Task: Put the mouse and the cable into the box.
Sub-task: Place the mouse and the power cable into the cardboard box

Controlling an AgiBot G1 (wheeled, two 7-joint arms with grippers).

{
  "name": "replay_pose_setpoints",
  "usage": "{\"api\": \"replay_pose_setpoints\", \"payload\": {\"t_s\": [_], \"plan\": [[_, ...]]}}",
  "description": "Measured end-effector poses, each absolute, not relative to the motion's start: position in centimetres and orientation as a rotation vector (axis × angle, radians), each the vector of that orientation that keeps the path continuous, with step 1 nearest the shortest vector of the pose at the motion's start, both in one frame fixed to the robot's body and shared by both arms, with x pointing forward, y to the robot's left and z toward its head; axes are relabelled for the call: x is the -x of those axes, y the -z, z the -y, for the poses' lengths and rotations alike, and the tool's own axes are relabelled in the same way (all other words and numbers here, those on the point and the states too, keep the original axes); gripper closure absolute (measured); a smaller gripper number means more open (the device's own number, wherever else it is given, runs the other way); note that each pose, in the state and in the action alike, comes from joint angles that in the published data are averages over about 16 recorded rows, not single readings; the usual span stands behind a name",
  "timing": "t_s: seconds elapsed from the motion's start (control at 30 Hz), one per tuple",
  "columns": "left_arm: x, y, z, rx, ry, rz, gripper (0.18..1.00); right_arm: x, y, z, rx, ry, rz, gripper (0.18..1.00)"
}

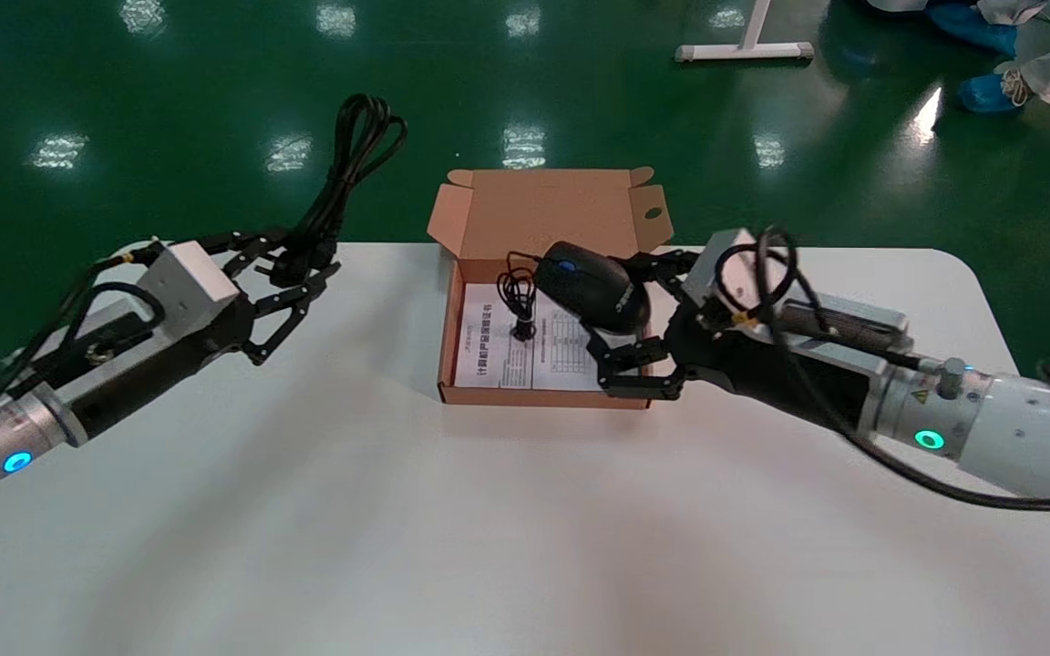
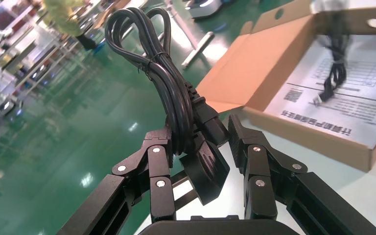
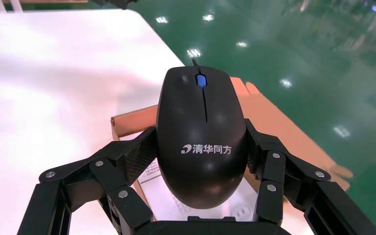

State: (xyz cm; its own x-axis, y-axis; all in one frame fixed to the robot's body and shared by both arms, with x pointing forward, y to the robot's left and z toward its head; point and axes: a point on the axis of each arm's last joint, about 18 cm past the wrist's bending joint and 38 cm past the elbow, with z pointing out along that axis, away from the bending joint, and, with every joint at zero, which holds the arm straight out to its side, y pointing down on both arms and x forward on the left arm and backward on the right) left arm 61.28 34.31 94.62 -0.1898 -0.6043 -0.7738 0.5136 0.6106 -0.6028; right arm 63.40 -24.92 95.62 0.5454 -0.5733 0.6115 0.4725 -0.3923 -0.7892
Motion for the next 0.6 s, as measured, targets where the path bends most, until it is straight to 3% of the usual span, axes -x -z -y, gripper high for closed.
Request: {"api": "replay_pose_setpoints", "payload": {"t_s": [0.6], "plan": [[-62.0, -93.7, -32.0, -0.053, 0.923, -1.536, 0.755, -68.8, -89.4, 23.2, 1.659, 1.133, -0.152, 0.589]]}}
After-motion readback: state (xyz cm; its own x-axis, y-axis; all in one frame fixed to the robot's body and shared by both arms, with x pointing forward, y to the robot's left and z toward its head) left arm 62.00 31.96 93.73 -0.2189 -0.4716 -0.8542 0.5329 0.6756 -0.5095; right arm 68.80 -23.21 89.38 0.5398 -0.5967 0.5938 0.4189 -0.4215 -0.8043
